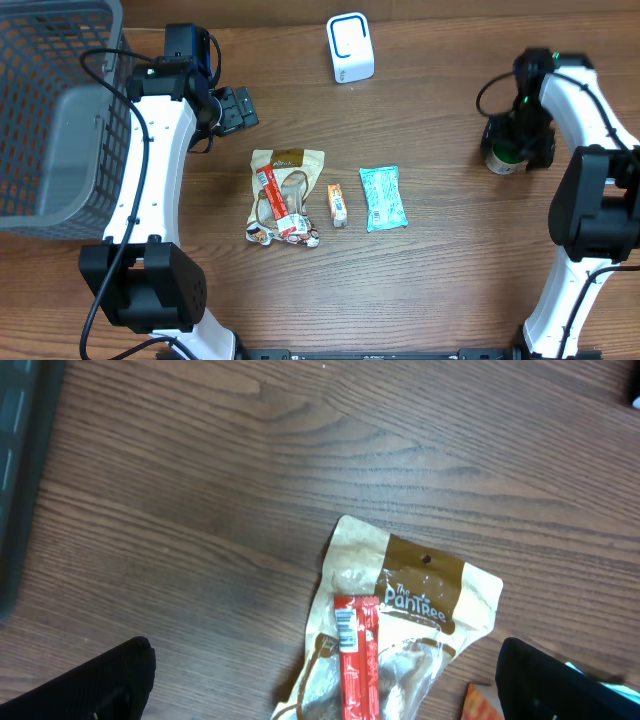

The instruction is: Scan the item barcode

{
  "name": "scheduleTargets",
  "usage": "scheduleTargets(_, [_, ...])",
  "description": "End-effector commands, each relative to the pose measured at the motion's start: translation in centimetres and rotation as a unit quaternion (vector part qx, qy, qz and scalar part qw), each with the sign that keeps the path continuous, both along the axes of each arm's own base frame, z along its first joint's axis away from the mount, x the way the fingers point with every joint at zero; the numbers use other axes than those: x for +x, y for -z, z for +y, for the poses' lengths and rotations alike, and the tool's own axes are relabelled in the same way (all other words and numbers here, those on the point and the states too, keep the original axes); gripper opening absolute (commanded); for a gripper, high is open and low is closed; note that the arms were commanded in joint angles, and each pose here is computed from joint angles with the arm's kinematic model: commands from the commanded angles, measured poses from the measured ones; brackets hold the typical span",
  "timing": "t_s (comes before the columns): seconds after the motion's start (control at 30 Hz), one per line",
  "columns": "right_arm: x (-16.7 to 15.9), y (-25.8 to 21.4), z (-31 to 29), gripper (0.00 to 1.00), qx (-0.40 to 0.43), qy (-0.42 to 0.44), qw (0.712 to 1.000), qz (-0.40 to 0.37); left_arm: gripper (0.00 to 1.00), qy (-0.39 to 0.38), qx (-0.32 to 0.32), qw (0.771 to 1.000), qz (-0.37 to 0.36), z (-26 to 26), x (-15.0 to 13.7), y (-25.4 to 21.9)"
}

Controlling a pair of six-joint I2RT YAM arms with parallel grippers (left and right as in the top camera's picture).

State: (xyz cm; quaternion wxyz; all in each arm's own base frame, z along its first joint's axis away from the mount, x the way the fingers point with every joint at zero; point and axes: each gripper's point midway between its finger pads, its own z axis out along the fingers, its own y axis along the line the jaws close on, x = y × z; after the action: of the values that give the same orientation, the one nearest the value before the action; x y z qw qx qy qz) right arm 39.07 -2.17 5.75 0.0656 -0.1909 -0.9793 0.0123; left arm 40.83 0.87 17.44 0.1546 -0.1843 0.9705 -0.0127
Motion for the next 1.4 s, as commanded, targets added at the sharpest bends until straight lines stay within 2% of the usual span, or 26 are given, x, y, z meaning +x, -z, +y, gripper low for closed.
scheduleTargets(0.0, [4.0, -6.4, -0.5, 0.88, -0.008, -0.002, 0.996, -0.091, 1.0, 0.009, 0.005, 1.0, -0.014, 0.1, 0.2, -1.0])
scheduleTargets(0.1, [4.9, -11.2, 0.4, 0.87, -0.003, -0.012, 0.991, -0.131, 1.0, 0.009, 0.005, 1.0, -0.014, 0.1, 0.2, -1.0])
scheduleTargets(0.17, [5.1, -13.5, 2.5, 0.82, 0.031, -0.044, 0.987, -0.155, 1.0, 0.009, 0.005, 1.0, -0.014, 0.1, 0.2, -1.0])
scheduleTargets(0.23, [4.9, -14.7, 5.6, 0.74, 0.087, -0.099, 0.978, -0.165, 1.0, 0.009, 0.005, 1.0, -0.014, 0.1, 0.2, -1.0])
scheduleTargets(0.33, [3.7, -14.7, 9.1, 0.69, 0.136, -0.149, 0.968, -0.149, 1.0, 0.009, 0.005, 1.0, -0.014, 0.1, 0.2, -1.0])
scheduleTargets(0.53, [1.2, -11.7, 14.5, 0.68, 0.147, -0.207, 0.963, -0.091, 1.0, 0.009, 0.005, 1.0, -0.014, 0.1, 0.2, -1.0])
scheduleTargets(0.73, [-1.7, -6.5, 19.1, 0.68, 0.148, -0.256, 0.955, -0.034, 1.0, 0.009, 0.005, 1.0, -0.014, 0.1, 0.2, -1.0])
scheduleTargets(0.93, [-4.0, -1.1, 20.8, 0.64, 0.141, -0.261, 0.955, 0.002, 1.0, 0.009, 0.005, 1.0, -0.014, 0.1, 0.2, -1.0])
scheduleTargets(1.03, [-4.3, 1.3, 20.4, 0.63, 0.119, -0.269, 0.956, 0.001, 1.0, 0.009, 0.005, 1.0, -0.014, 0.1, 0.2, -1.0])
scheduleTargets(1.13, [-3.6, 2.8, 19.5, 0.59, 0.087, -0.239, 0.967, -0.012, 1.0, 0.009, 0.005, 1.0, -0.014, 0.1, 0.2, -1.0])
scheduleTargets(1.3, [-2.4, 3.1, 17.9, 0.57, 0.051, -0.177, 0.982, -0.026, 1.0, 0.009, 0.005, 1.0, -0.014, 0.1, 0.2, -1.0])
scheduleTargets(1.37, [-2.4, 3.0, 17.2, 0.53, 0.048, -0.168, 0.984, -0.023, 1.0, 0.009, 0.005, 1.0, -0.014, 0.1, 0.2, -1.0])
